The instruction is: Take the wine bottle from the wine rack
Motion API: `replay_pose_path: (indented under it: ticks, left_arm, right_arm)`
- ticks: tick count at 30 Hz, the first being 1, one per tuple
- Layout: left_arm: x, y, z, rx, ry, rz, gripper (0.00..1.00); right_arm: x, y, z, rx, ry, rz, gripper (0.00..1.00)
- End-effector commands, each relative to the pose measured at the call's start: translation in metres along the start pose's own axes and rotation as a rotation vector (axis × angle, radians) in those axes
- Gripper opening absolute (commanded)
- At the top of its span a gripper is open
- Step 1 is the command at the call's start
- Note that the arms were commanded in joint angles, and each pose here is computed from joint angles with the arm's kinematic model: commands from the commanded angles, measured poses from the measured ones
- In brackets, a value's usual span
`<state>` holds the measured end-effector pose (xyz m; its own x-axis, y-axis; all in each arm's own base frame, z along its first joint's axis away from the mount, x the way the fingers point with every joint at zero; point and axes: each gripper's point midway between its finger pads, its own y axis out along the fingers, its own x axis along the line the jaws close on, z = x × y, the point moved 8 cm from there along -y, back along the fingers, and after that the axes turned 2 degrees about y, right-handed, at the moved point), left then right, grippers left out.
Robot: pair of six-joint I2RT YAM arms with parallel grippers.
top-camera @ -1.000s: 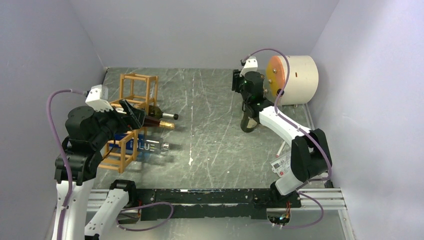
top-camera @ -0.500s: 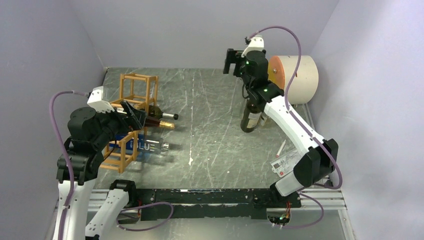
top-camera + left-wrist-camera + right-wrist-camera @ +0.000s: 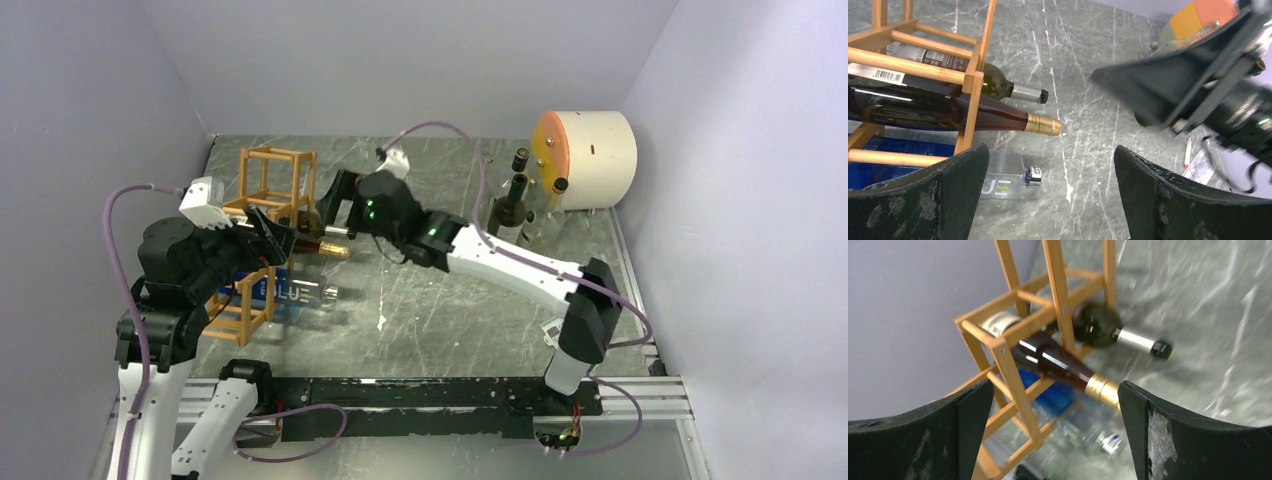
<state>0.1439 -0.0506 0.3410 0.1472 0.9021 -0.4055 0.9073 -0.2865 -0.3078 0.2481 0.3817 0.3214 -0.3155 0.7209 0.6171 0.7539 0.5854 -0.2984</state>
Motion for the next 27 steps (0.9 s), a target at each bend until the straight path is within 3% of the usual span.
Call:
replay_pose_path:
  ticks: [1, 6, 13, 17, 22, 27]
  left_arm:
    - [-0.004, -0.013, 0.0, -0.002, 0.024, 0.022, 0.98]
    - [-0.002, -0.034, -0.006, -0.063, 0.081, -0.025, 0.98]
    - [0.002, -0.04, 0.0, -0.061, 0.111, -0.043, 0.98]
    - [0.003, -0.041, 0.003, -0.05, 0.116, -0.034, 0.98]
    - [-0.003, -0.05, 0.002, -0.067, 0.111, 0.006, 0.98]
    - [-0.004, -0.058, 0.005, -0.074, 0.106, 0.013, 0.98]
  right_arm:
    - [0.005, 0.009, 0.029, 0.024, 0.365, 0.041, 1.0]
    - [-0.015, 0.016, 0.062, 0.056, 0.703, 0.171, 1.0]
    - [-0.015, 0.026, 0.102, 0.116, 0.901, 0.317, 1.0]
    - [-0.011, 0.041, 0.116, 0.112, 0.981, 0.289, 1.0]
    - [-0.012, 0.061, 0.12, 0.058, 1.062, 0.297, 0.99]
    - [-0.013, 0.082, 0.122, -0.016, 1.118, 0.292, 0.9]
